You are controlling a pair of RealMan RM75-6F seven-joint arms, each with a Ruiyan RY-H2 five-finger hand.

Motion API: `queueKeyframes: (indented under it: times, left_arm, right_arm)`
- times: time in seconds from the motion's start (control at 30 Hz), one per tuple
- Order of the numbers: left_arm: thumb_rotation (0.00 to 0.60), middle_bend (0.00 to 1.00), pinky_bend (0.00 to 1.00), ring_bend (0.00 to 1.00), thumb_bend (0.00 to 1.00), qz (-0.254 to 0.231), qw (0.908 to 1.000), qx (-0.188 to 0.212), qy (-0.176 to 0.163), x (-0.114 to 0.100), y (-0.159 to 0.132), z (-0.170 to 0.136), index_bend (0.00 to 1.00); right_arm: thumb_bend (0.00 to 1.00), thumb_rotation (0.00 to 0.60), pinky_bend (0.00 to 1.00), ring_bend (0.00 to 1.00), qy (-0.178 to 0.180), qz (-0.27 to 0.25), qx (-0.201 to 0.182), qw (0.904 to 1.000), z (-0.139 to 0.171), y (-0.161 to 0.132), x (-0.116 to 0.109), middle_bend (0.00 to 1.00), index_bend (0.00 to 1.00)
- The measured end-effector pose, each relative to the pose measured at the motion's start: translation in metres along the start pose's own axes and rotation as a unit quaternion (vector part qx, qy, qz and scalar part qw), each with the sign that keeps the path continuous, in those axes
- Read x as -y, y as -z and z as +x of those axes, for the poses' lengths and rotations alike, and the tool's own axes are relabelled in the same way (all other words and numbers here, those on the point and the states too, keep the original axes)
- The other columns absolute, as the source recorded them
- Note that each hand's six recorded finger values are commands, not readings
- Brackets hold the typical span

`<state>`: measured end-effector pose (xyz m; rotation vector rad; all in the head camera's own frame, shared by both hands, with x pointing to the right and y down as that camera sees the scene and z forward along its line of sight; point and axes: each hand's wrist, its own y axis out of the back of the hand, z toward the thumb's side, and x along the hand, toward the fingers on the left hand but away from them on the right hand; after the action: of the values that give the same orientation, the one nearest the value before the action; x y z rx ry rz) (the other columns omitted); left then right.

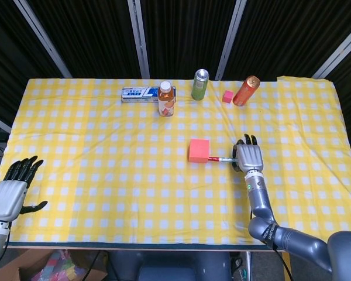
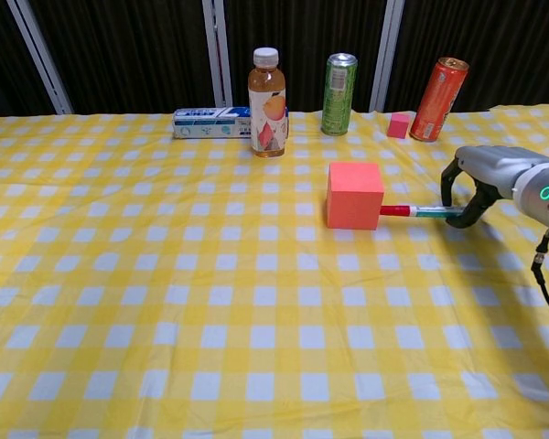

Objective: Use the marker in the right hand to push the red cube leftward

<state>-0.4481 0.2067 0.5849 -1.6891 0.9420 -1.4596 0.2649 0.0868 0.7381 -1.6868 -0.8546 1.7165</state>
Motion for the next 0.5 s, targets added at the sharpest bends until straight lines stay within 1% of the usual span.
queueKeyframes:
  times: [0.3, 0.5]
  left_arm:
    - [0.6, 0.0, 0.0, 0.0, 0.0, -0.005, 1.0, -0.001, 0.002, 0.0, 0.001, 0.001, 0.0]
    - [0.6, 0.0, 0.0, 0.0, 0.0, -0.008, 1.0, 0.001, 0.005, 0.0, 0.0, 0.001, 0.0]
  right_arm:
    - [0.4, 0.6, 0.0, 0.0, 0.011, 0.013, 0.019, 0.9997, -0.011, 0.01, -0.017, 0.28, 0.67]
    - [0.4, 0.6, 0.0, 0.0, 0.004, 0.018, 0.027, 0.9995, -0.016, 0.016, -0.014, 0.28, 0.67]
